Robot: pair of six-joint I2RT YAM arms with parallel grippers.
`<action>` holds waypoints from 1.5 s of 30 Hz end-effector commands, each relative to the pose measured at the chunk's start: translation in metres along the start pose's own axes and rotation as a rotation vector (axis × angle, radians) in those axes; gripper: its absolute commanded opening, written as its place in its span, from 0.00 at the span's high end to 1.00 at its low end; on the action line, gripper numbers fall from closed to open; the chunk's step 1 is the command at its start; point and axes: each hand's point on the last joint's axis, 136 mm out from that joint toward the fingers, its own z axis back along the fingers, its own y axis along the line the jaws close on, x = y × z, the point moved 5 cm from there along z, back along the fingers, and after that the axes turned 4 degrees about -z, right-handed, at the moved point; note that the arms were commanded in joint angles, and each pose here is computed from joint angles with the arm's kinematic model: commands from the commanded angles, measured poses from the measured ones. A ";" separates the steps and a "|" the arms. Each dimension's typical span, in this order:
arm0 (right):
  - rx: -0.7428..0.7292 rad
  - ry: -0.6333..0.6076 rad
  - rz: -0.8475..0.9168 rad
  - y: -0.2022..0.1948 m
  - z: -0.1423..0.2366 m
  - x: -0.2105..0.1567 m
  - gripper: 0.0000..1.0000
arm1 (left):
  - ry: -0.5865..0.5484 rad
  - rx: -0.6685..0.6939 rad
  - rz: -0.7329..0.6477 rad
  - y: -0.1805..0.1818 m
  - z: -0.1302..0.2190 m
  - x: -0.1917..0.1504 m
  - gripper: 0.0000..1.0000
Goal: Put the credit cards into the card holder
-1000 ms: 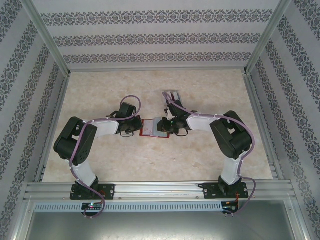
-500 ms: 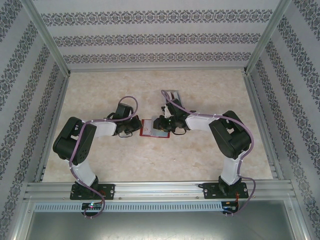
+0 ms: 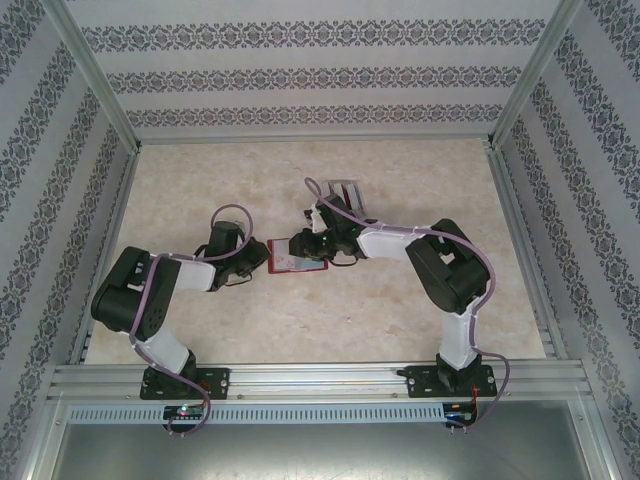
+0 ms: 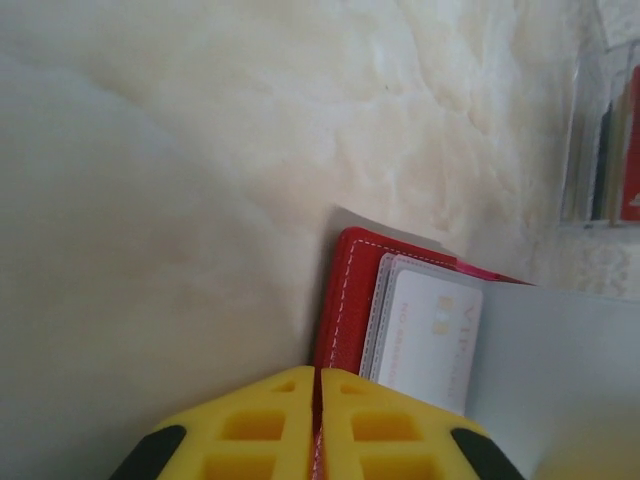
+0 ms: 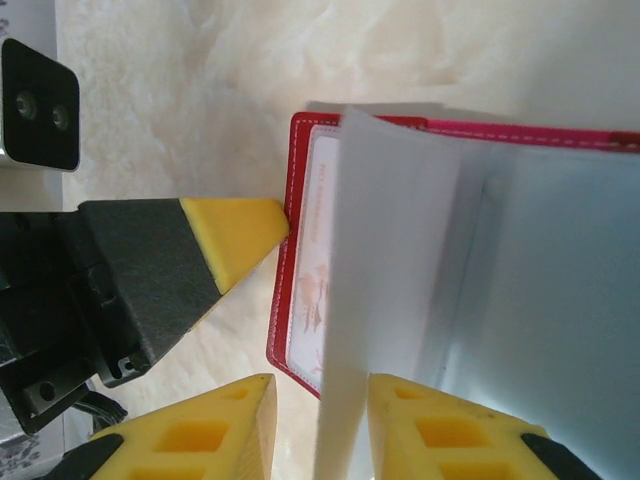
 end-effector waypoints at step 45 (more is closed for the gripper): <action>-0.740 -0.308 0.387 0.001 0.104 0.114 0.43 | -0.141 0.274 -0.295 -0.012 0.036 -0.003 0.43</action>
